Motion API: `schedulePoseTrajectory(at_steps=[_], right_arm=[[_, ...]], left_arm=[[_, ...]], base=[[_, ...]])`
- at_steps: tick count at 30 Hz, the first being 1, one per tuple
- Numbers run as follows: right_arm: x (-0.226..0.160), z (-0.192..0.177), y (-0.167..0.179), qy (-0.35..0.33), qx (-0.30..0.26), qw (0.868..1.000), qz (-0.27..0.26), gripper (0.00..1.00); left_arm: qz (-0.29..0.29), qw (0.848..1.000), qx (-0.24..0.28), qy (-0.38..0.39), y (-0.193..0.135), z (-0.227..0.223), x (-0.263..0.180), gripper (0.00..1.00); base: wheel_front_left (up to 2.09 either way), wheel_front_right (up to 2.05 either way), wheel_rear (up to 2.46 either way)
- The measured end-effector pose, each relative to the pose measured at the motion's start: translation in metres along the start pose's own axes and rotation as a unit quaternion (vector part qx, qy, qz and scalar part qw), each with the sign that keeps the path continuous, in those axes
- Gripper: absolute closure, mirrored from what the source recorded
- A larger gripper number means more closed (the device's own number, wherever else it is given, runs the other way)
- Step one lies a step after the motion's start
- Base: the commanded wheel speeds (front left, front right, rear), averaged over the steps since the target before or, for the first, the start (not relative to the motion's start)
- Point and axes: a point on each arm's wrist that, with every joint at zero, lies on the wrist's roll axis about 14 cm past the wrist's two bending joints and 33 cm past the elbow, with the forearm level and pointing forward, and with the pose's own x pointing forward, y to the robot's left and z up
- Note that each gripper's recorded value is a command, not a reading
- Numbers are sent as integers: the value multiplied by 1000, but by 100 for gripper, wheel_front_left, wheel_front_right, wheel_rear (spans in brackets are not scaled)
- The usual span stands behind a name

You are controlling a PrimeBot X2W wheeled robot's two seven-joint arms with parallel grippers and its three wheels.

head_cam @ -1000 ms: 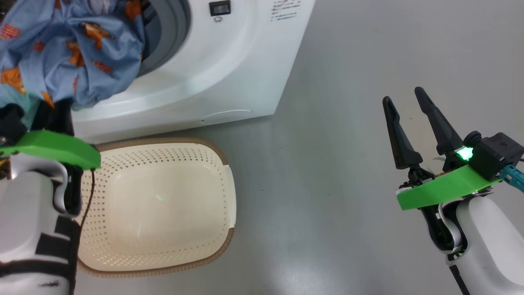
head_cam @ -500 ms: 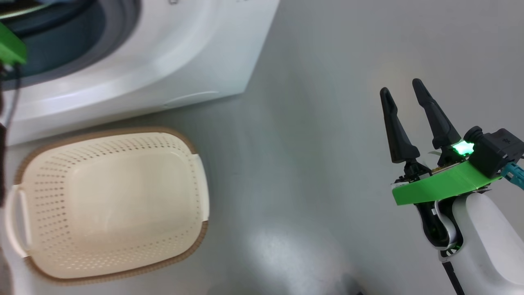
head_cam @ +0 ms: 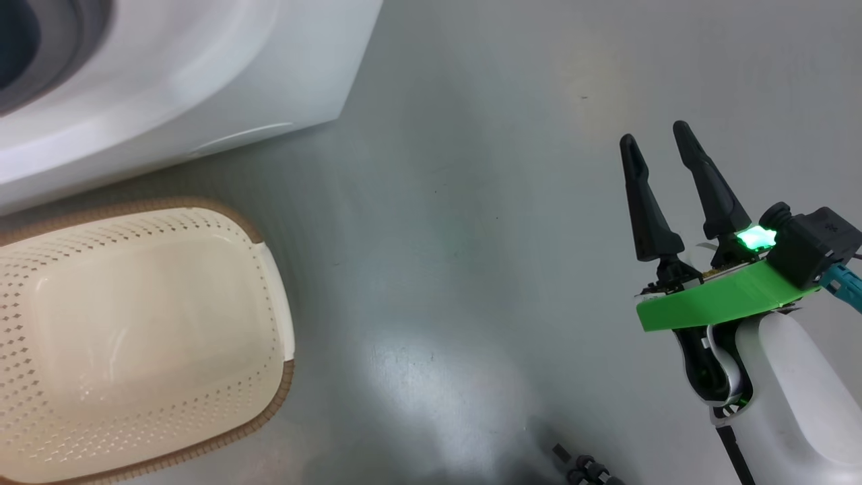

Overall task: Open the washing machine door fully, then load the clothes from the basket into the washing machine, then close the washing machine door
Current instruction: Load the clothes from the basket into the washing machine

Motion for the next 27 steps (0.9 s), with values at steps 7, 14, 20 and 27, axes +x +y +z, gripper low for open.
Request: schedulePoseTrajectory(at_steps=[7, 14, 20, 27], right_arm=[[5, 9, 10, -12, 3, 1000, 16, 0], [2, 21, 25, -21, 2, 999, 39, 0], [-3, 38, 33, -37, -6, 998, 56, 0], [-16, 57, 46, -56, -5, 996, 75, 0]], left_arm=[[4, 999, 5, -36, 7, 12, -17, 0], [16, 995, -16, -98, 6, -3, -49, 0], [10, 989, -33, -147, -8, 0, -84, 0], [11, 986, -40, -162, -11, -8, -130, 0]], base=[[0, 0, 0], [0, 0, 0], [0, 0, 0], [0, 0, 0]])
